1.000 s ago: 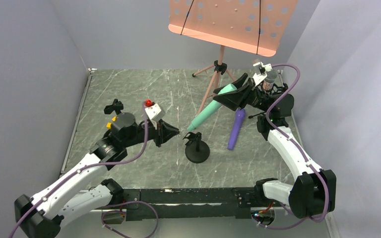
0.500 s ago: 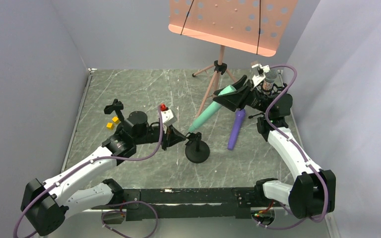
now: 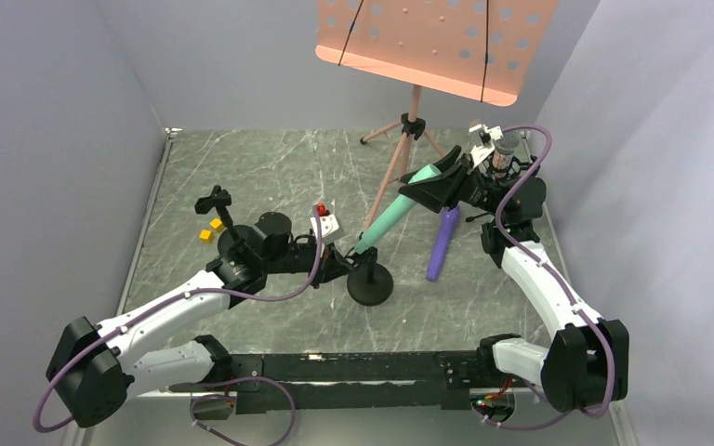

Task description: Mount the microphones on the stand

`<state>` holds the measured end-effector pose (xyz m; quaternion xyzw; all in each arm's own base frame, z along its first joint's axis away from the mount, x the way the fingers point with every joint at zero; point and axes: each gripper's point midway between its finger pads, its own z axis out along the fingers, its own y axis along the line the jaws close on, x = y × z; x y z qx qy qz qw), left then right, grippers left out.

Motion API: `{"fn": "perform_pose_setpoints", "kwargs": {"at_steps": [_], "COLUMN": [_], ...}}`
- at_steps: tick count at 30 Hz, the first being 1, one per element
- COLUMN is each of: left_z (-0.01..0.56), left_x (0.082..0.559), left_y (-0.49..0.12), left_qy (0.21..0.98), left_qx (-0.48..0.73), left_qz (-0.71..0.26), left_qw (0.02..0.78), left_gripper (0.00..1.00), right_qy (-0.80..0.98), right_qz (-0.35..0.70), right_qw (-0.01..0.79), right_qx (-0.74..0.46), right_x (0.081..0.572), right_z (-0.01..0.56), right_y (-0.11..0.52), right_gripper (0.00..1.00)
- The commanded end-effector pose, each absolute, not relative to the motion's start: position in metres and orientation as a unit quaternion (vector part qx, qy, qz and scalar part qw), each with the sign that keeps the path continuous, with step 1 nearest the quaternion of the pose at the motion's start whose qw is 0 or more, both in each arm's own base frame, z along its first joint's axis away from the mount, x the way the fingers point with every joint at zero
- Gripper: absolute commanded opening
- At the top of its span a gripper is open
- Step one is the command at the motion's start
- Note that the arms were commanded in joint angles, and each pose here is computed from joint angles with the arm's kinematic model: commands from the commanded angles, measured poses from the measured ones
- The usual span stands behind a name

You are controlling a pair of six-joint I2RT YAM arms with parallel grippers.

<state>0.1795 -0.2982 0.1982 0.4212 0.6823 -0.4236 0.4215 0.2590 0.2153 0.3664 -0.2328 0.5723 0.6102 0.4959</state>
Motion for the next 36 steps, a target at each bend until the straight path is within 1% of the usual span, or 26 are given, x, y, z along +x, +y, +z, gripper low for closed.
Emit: {"fn": "perform_pose_setpoints", "kwargs": {"at_steps": [1,5,8,13,17,24,30,36], "left_z": [0.208,0.207,0.218,0.239,0.249,0.225,0.225,0.218], "left_x": [0.187,0.188,0.185,0.181,0.180,0.189,0.196,0.197], "left_y": [-0.304,-0.302,-0.299,-0.289,-0.285,-0.290,-0.297,-0.300], "left_qy": [0.663,0.667,0.658,0.645,0.638,0.668,0.664,0.668], "left_qx": [0.430,0.428,0.425,0.420,0.421,0.423,0.422,0.422], "left_qz": [-0.420,-0.414,-0.416,-0.410,-0.404,-0.391,-0.393,-0.394], "left_qw": [0.446,0.447,0.462,0.490,0.503,0.471,0.476,0.470], "left_gripper": [0.09,0.13,0.14,0.09,0.07,0.07,0.08,0.11], "right_qy": [0.557,0.560,0.559,0.556,0.556,0.556,0.556,0.556], "right_qz": [0.602,0.602,0.604,0.606,0.606,0.606,0.606,0.604], "right_qw": [0.515,0.510,0.509,0.509,0.509,0.510,0.509,0.508], "right_qx": [-0.250,-0.252,-0.253,-0.253,-0.253,-0.253,-0.254,-0.260], "right_x": [0.251,0.250,0.249,0.248,0.248,0.248,0.247,0.246], "right_z": [0.376,0.373,0.374,0.376,0.376,0.376,0.375,0.373], "right_y": [0.213,0.214,0.214,0.214,0.214,0.214,0.214,0.214], "right_gripper": [0.08,0.08,0.08,0.08,0.08,0.08,0.08,0.08]}}
